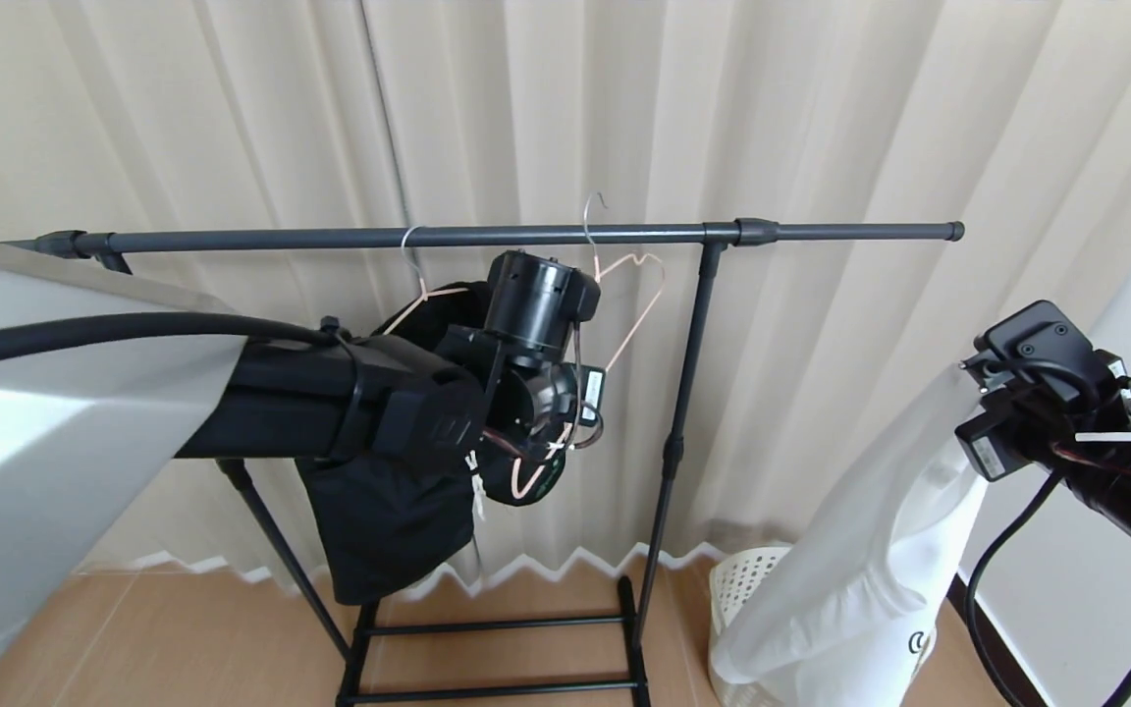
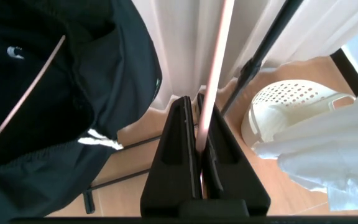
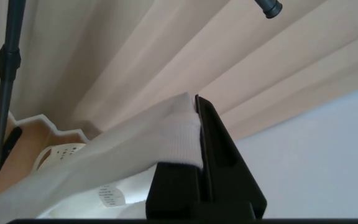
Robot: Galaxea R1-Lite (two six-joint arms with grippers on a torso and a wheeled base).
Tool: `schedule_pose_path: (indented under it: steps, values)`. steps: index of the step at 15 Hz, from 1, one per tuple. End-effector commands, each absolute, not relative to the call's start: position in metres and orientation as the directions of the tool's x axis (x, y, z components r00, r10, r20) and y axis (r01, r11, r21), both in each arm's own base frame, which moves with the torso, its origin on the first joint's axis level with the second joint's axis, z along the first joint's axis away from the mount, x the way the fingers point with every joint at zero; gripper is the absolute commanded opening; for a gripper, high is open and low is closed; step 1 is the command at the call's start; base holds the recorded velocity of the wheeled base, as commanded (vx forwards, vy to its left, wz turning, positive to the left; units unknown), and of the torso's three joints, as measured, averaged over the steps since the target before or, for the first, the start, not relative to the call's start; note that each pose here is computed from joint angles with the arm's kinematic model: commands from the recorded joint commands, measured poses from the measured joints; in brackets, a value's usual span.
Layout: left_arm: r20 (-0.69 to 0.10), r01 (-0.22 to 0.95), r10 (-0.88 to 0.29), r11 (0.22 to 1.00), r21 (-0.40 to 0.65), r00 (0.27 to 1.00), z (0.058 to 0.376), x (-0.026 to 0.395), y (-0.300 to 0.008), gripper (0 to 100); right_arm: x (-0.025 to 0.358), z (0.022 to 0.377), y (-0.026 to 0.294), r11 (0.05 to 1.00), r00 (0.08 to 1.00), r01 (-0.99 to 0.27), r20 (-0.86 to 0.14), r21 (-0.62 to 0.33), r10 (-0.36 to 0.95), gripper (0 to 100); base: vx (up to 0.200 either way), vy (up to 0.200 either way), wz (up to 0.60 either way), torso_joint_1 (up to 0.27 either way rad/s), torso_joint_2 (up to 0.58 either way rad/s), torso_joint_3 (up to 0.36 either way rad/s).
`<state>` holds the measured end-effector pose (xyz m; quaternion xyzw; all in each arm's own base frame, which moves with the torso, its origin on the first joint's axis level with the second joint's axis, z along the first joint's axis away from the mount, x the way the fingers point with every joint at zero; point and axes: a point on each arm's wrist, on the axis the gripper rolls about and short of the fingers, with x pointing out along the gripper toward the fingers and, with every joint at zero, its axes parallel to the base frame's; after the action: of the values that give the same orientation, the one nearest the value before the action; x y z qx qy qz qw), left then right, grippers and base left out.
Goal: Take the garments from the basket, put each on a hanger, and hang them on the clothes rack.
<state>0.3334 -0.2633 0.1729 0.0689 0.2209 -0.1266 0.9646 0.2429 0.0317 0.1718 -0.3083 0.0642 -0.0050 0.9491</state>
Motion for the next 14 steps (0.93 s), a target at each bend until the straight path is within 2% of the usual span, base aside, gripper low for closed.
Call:
schedule_pose_path:
  steps: [1,4,6,7,8,10,14]
  values:
    - [-0.431,0.292,-0.234,0.954,0.072,0.871,0.189,0.295,-0.239,0,0.238,0.17,0.047,0.807,0.992,-0.084,-0.126,-0.584,0.012,0,0.0,0.0,0.0,0.0,0.0,0.0]
    - [-0.479,0.29,-0.213,0.952,0.092,0.852,0.169,0.26,-0.206,0,0.232,0.171,0.059,0.803,0.991,-0.122,-0.121,-0.583,0.062,0,0.0,0.0,0.0,0.0,0.0,0.0]
    - [-0.479,0.29,-0.213,0.952,0.092,0.852,0.169,0.26,-0.206,0,0.232,0.171,0.059,0.803,0.991,-0.122,-0.121,-0.583,0.062,0,0.0,0.0,0.0,0.0,0.0,0.0]
    - [-0.441,0.334,-0.245,0.933,0.135,0.863,0.131,0.226,-0.179,0,0.227,0.168,0.073,0.802,0.99,-0.123,-0.129,-0.585,0.057,0,0.0,0.0,0.0,0.0,0.0,0.0]
    - [-0.441,0.334,-0.245,0.933,0.135,0.863,0.131,0.226,-0.179,0,0.227,0.168,0.073,0.802,0.99,-0.123,-0.129,-0.585,0.057,0,0.0,0.0,0.0,0.0,0.0,0.0]
    - [-0.426,0.439,-0.353,0.89,0.123,0.833,0.101,0.201,-0.148,0,0.225,0.167,0.091,0.839,0.991,-0.09,-0.128,-0.537,0.024,0,0.0,0.0,0.0,0.0,0.0,0.0]
    - [-0.34,0.525,-0.452,0.835,0.165,0.825,0.091,0.175,-0.114,0,0.237,0.167,0.1,0.857,0.989,0.009,-0.122,-0.516,-0.083,0,0.0,0.0,0.0,0.0,0.0,0.0]
